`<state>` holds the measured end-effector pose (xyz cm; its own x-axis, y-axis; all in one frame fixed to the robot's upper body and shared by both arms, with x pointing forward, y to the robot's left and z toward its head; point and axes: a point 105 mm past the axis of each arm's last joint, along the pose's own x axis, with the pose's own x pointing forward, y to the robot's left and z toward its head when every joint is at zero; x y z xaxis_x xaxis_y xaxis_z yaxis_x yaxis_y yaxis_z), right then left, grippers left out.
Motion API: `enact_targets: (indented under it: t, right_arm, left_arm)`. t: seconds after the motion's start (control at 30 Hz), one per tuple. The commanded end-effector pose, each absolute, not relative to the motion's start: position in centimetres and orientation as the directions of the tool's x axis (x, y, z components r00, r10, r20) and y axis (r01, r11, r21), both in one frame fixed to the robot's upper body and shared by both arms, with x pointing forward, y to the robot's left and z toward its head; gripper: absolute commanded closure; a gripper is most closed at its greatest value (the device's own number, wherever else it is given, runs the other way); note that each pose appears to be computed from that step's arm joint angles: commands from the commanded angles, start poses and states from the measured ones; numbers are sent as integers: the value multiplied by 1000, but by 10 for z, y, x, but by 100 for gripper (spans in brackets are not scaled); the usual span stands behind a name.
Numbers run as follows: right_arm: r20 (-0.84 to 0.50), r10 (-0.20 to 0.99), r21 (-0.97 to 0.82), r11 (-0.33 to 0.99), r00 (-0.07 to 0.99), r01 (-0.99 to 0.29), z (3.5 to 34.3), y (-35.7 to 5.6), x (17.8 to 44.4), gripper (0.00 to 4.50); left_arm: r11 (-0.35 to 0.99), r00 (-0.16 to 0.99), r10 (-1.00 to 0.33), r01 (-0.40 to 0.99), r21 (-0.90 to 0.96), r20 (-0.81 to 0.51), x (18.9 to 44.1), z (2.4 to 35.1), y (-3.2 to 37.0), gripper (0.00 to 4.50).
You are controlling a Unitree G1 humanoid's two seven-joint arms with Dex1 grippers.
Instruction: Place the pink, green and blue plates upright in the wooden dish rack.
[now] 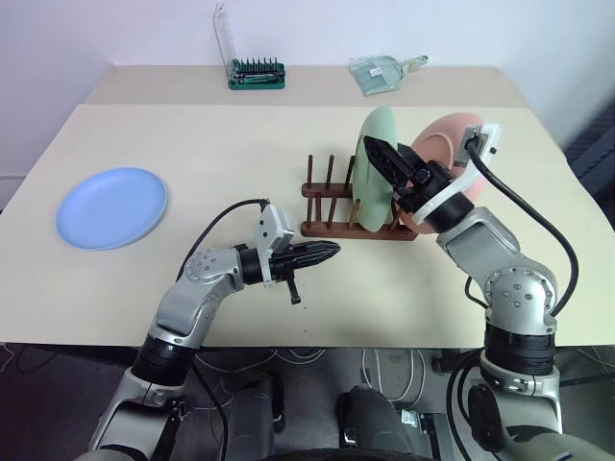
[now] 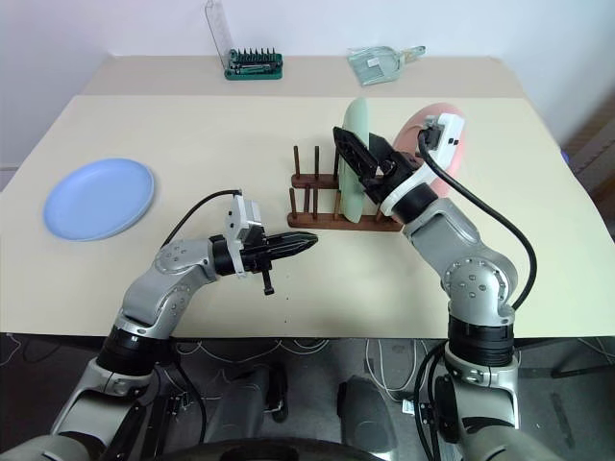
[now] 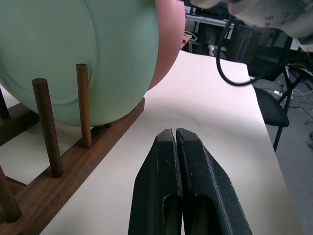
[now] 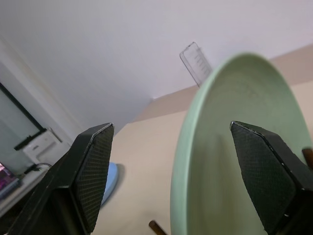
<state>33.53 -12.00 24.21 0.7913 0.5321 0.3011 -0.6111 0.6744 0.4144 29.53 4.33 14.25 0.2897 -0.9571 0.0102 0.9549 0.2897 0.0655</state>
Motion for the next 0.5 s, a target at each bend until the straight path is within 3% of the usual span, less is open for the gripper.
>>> enact_targets:
  t: [0.03,0.2,0.33,0.5]
  right_arm:
    - [368,554,329,673,746,-662,266,-117,324,65]
    - [397,587,219,686,706,-693,284,-116,316,65]
    - [414,576,21,768,705,-640,311,-134,313,65]
    - [374,631,-188,769,679,-611,326,-136,307,65]
  left_arm:
    - [283,281,-959,955,85,43,292,150,43,443]
    - [285,282,-958,955,87,46,292,151,42,443]
    - [303,298,-953,948,100,55,294,155,44,443]
    - [430,422,-903,889,158,83,312,163,58,443]
